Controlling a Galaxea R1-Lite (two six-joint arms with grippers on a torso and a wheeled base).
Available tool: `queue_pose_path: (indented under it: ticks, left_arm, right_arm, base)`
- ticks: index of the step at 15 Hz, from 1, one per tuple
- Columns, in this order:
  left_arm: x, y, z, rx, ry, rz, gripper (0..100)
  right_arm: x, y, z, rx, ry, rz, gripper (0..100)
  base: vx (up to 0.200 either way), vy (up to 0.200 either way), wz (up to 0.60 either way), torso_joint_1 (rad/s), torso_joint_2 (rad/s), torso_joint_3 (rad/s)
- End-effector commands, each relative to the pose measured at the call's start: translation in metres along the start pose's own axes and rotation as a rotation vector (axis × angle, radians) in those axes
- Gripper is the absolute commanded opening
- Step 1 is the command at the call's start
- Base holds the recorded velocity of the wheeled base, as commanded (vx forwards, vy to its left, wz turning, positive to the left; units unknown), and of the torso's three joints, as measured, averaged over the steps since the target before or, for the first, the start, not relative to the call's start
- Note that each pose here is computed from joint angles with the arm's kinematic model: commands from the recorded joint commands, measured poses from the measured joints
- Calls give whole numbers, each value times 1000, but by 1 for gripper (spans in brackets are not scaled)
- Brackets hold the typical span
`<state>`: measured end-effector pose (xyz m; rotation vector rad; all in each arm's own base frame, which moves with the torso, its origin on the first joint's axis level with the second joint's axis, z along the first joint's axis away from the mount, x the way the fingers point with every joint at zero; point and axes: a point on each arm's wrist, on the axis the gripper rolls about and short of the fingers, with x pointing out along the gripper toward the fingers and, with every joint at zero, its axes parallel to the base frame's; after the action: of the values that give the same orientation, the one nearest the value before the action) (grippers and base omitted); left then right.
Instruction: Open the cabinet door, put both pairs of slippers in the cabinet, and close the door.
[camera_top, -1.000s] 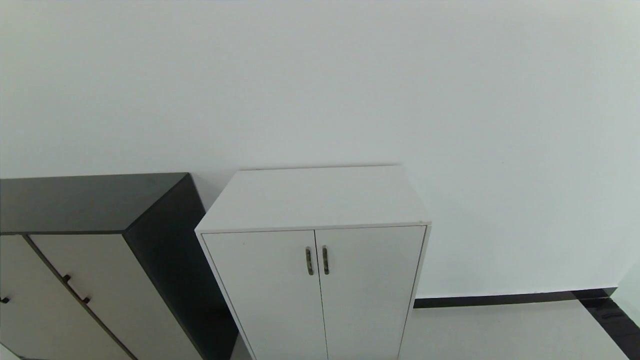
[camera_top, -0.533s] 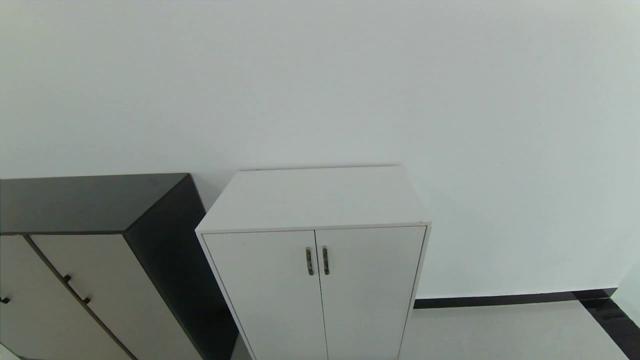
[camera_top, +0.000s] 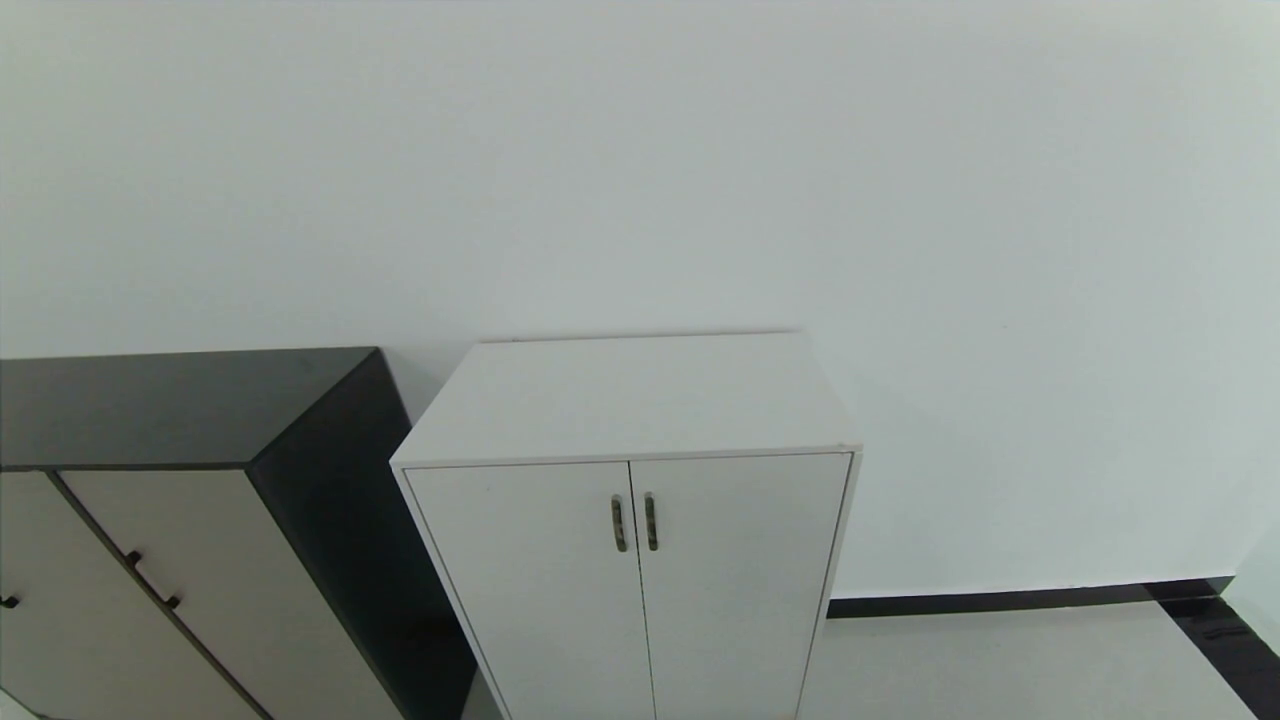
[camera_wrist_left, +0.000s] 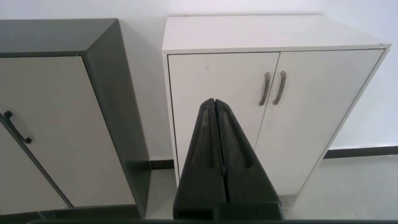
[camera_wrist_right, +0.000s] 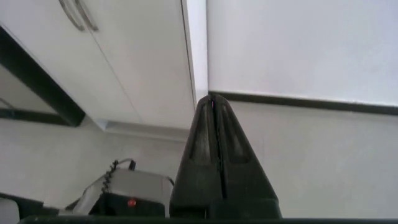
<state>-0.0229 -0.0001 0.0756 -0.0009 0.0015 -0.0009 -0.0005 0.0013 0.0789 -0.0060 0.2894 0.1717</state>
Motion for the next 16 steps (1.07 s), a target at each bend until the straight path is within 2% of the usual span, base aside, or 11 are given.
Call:
queue_pose_path:
  ticks: [1, 5, 10, 13, 16]
  left_arm:
    - [0, 0, 0, 1, 0, 1, 0]
    - [0, 0, 0, 1, 0, 1, 0]
    - [0, 0, 0, -1, 0, 1, 0]
    - [0, 0, 0, -1, 0, -1, 0]
    - [0, 0, 0, 2, 0, -1, 0]
  right_arm:
    - [-7, 0, -3, -1, -96, -18, 0]
    - [-13, 1, -5, -3, -185, -37, 0]
    - [-15, 2, -6, 5, -208, -98, 0]
    - [-19, 3, -9, 2, -269, -118, 0]
    - [-20, 3, -10, 4, -290, -122, 0]
  base:
    - [0, 0, 0, 0, 0, 0]
    - [0, 0, 0, 0, 0, 0]
    - [0, 0, 0, 0, 0, 0]
    - [0, 0, 0, 0, 0, 0]
    - [0, 0, 0, 0, 0, 0]
